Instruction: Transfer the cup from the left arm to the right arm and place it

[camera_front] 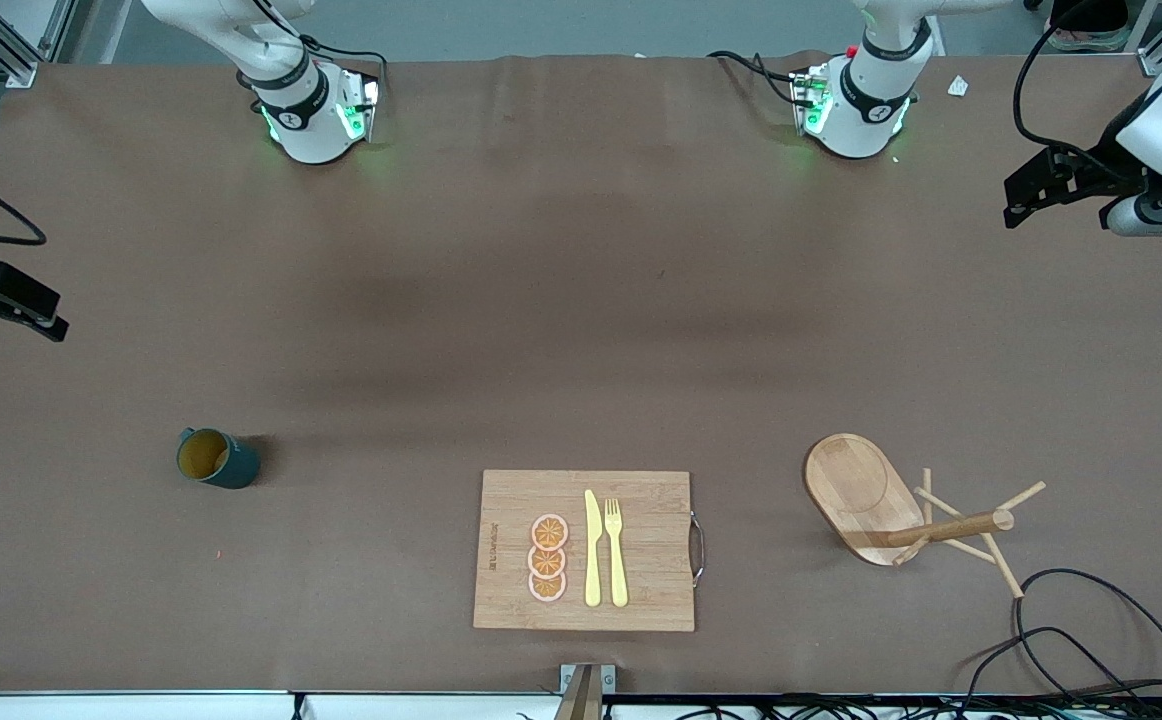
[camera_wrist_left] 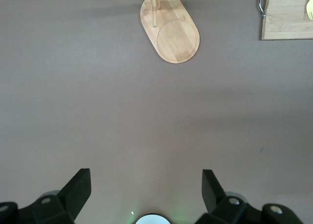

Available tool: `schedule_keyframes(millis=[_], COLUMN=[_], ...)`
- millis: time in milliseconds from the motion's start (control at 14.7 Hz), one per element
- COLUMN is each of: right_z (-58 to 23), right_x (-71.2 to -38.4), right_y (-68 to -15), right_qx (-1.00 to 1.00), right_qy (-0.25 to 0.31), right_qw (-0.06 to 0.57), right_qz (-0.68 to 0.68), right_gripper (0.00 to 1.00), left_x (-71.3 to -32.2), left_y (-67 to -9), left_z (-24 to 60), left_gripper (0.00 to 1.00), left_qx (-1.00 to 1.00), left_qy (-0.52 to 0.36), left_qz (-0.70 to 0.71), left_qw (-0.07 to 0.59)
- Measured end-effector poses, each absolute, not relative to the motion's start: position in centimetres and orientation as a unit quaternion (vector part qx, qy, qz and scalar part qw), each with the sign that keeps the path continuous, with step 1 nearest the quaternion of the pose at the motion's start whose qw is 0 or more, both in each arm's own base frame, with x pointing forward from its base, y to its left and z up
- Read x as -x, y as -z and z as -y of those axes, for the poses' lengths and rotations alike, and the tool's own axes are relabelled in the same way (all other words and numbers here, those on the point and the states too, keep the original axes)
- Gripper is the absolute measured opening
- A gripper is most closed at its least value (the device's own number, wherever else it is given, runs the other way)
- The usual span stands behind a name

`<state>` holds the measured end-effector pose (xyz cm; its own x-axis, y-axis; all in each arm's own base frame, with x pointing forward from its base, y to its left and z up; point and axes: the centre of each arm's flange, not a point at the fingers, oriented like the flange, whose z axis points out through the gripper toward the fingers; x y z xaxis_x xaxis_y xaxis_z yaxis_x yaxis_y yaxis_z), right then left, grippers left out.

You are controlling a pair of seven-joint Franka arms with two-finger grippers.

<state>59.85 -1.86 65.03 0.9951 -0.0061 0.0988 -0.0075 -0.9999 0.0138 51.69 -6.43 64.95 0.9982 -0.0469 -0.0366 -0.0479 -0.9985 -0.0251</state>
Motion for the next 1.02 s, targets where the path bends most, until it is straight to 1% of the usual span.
schedule_keyframes(millis=[204,407,679,1018], right_z=[2.1,2.5,3.2,2.7], right_x=[-58.1,-57.0,-56.4,-56.5], right_y=[-65.7,-66.2,-65.6,-65.7], right_qx=[-0.999,-0.999,-0.999,-0.999], right_qy=[-0.049,-0.051,-0.047,-0.053], right_qw=[0.004,0.002,0.000,0.000], right_qz=[0.004,0.009,0.013,0.009], right_gripper=[1.00,1.00,1.00,1.00], left_x=[-51.7,-51.8,-52.2,-52.3], left_y=[-64.9,-64.8,-64.6,-64.4], left_z=[6.4,6.3,6.7,7.8], left_gripper=[1.00,1.00,1.00,1.00], left_qx=[0.999,0.999,0.999,0.999], left_qy=[-0.018,-0.019,-0.017,-0.018], left_qz=[-0.023,-0.022,-0.027,-0.038], left_qw=[0.013,0.013,0.017,0.022])
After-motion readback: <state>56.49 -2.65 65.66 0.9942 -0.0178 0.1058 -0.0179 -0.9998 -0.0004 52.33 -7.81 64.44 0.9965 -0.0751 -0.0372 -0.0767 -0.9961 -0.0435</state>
